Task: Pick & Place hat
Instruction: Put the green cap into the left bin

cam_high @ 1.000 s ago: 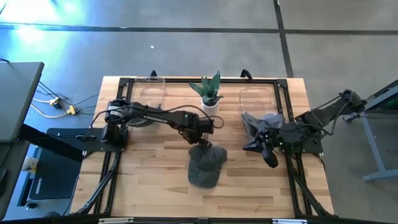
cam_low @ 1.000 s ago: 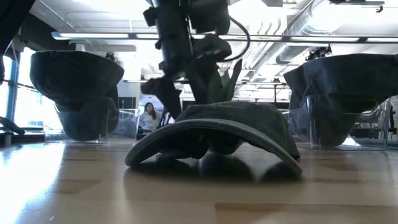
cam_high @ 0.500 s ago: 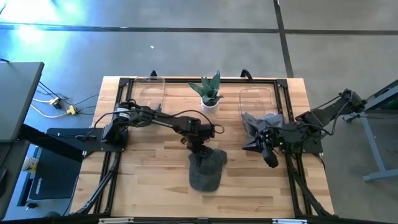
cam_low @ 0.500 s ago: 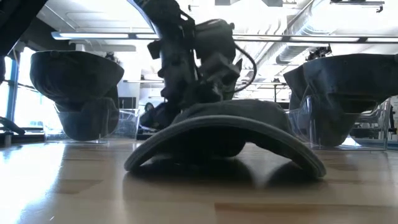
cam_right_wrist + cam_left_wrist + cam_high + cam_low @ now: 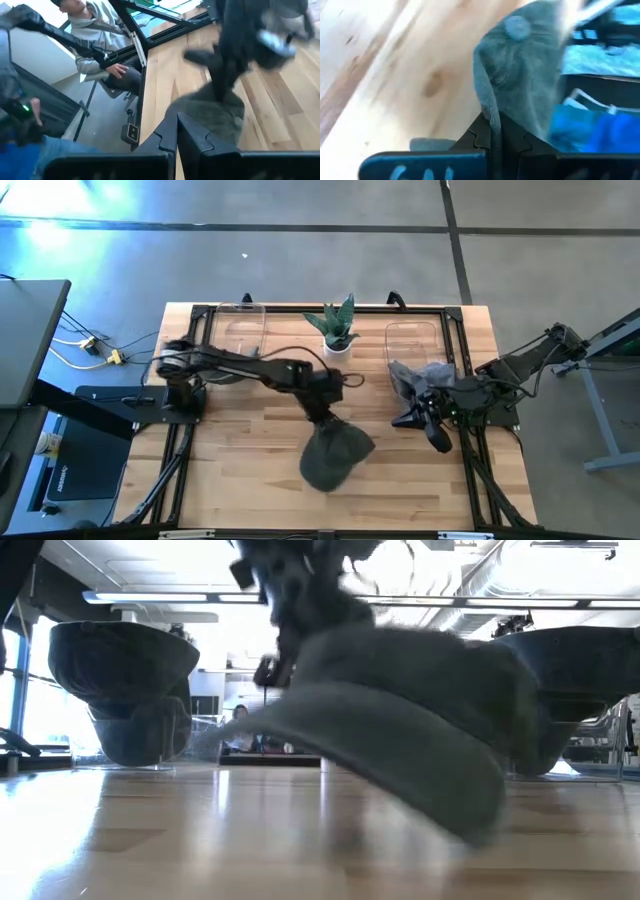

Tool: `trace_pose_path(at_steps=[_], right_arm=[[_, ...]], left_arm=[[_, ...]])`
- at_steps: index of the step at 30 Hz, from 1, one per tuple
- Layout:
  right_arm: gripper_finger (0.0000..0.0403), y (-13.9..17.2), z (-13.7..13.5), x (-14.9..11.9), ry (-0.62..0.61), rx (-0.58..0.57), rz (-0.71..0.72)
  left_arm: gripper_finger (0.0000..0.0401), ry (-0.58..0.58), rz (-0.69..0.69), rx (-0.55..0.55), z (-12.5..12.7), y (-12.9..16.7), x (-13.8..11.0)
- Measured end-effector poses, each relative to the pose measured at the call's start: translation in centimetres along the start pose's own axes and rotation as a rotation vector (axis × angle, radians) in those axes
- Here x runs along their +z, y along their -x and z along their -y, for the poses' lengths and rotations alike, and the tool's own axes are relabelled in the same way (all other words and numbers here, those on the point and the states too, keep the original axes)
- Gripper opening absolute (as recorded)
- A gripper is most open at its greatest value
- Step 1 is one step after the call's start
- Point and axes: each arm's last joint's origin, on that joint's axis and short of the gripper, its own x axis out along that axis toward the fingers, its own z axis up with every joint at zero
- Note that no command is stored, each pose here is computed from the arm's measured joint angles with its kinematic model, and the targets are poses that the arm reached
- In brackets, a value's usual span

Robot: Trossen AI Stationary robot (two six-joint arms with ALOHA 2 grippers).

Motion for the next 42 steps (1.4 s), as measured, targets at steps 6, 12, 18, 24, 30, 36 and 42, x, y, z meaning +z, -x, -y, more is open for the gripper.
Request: trace_pose_path(at_steps=[6, 12, 18, 24, 30, 36, 42], right_arm=[[0.0015, 0.0, 0.2, 0.0, 0.041, -0.048, 0.02], [0.0073, -1.4, 0.8, 0.3, 0.077, -0.14, 0.053], [0.0194, -3.7, 1.6, 0.7, 0.097, -0.152, 0.023], [0.0271, -6.7, 0.5, 1.4, 0.164, 0.118, 0.023], [0.0273, -9.6, 1.4, 0.2, 0.123, -0.004, -0.035], [0.0273, -9.2, 0.9, 0.2, 0.106, 0.033, -0.028], [0.0267, -5.4, -0.3, 1.8, 0.155, 0.069, 0.136]], left_arm=[[0.0003, -0.21, 0.138, -0.172, 4.2, 5.1, -0.9], [0.0003, -0.31, 0.27, -0.294, 6.8, 7.5, -1.4], [0.0003, -0.347, 0.28, -0.347, 7.8, 8.2, -2.0], [0.0003, -0.341, 0.298, -0.335, 7.6, 8.1, -1.8], [0.0002, -0.358, 0.322, -0.348, 8.1, 9.3, -2.2], [0.0002, -0.388, 0.352, -0.346, 8.5, 10.9, -2.9], [0.0002, -0.39, 0.344, -0.345, 8.7, 11.6, -3.5]])
